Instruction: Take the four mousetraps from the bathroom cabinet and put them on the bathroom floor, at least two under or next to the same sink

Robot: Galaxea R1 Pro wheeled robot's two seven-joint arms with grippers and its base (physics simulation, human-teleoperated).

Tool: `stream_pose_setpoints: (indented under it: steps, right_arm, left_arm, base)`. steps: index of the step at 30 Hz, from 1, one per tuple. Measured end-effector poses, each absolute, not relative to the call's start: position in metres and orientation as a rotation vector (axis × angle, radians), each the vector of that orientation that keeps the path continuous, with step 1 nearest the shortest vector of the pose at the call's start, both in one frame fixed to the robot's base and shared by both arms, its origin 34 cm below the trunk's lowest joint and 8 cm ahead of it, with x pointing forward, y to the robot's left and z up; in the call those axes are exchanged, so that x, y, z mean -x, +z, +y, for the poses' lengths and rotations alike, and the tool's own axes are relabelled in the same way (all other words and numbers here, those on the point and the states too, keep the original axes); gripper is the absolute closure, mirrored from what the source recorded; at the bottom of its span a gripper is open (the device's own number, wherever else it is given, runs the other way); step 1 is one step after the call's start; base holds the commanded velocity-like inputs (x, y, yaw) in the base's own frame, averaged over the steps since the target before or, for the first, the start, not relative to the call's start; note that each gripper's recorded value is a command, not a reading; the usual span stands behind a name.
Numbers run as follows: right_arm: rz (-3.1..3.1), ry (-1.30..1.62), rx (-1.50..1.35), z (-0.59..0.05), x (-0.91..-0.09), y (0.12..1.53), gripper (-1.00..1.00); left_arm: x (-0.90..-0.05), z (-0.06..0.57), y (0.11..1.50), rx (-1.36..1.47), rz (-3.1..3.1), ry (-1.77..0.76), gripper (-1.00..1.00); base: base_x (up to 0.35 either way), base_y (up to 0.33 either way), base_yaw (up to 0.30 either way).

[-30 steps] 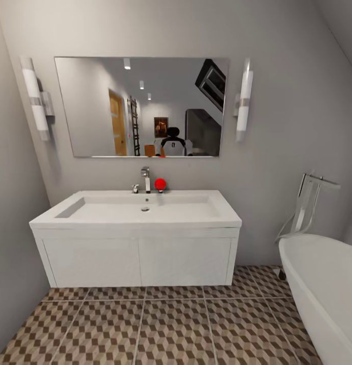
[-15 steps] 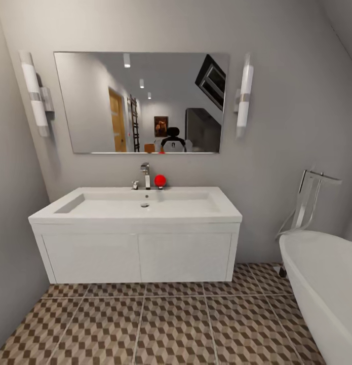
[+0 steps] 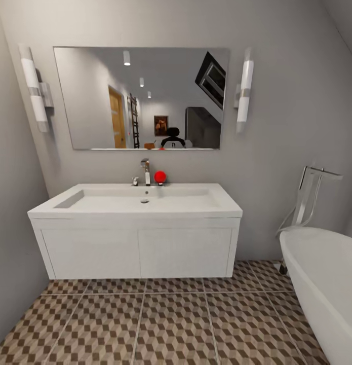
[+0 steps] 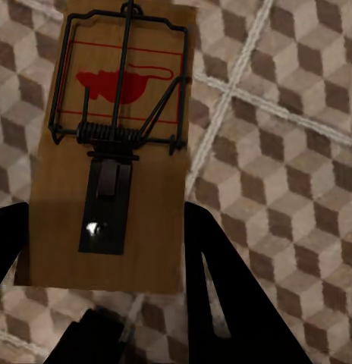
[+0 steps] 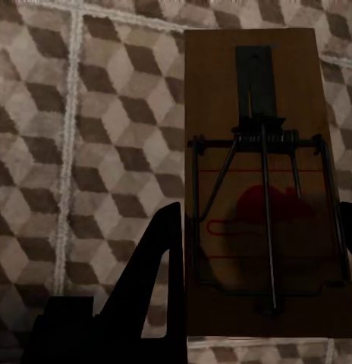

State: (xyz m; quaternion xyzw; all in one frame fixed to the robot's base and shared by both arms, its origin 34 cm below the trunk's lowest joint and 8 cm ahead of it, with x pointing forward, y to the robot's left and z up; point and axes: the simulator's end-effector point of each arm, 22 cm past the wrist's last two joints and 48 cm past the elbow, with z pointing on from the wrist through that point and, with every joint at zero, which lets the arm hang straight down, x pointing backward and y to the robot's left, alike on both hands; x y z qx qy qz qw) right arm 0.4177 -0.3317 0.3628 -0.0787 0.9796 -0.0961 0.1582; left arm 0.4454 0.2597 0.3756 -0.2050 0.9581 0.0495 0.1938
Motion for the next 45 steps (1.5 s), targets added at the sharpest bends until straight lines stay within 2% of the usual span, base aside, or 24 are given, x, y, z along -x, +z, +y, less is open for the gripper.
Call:
stream_pose_setpoints:
  steps: [6,14,45]
  right_arm:
    - [2.652,-0.284,0.207,-0.32,-0.485,0.385,1.0]
    - [2.63,-0.349,0.162,-0.32,-0.521,0.401,1.0]
    - [2.509,-0.297,0.012,-0.323,-0.547,0.369,1.0]
  left_arm:
    - [-0.53,0.265,0.419,0.425,2.54,0.133,1.0]
    - [-0.571,0.261,0.448,0.334,2.515,0.11,1.0]
    - [-0.561,0.268,0.387,0.32,2.513,0.115,1.0]
  base:
    - [0.0,0.0,0.0]
    - [0.0,0.0,0.0]
    - [0.0,0.0,0.0]
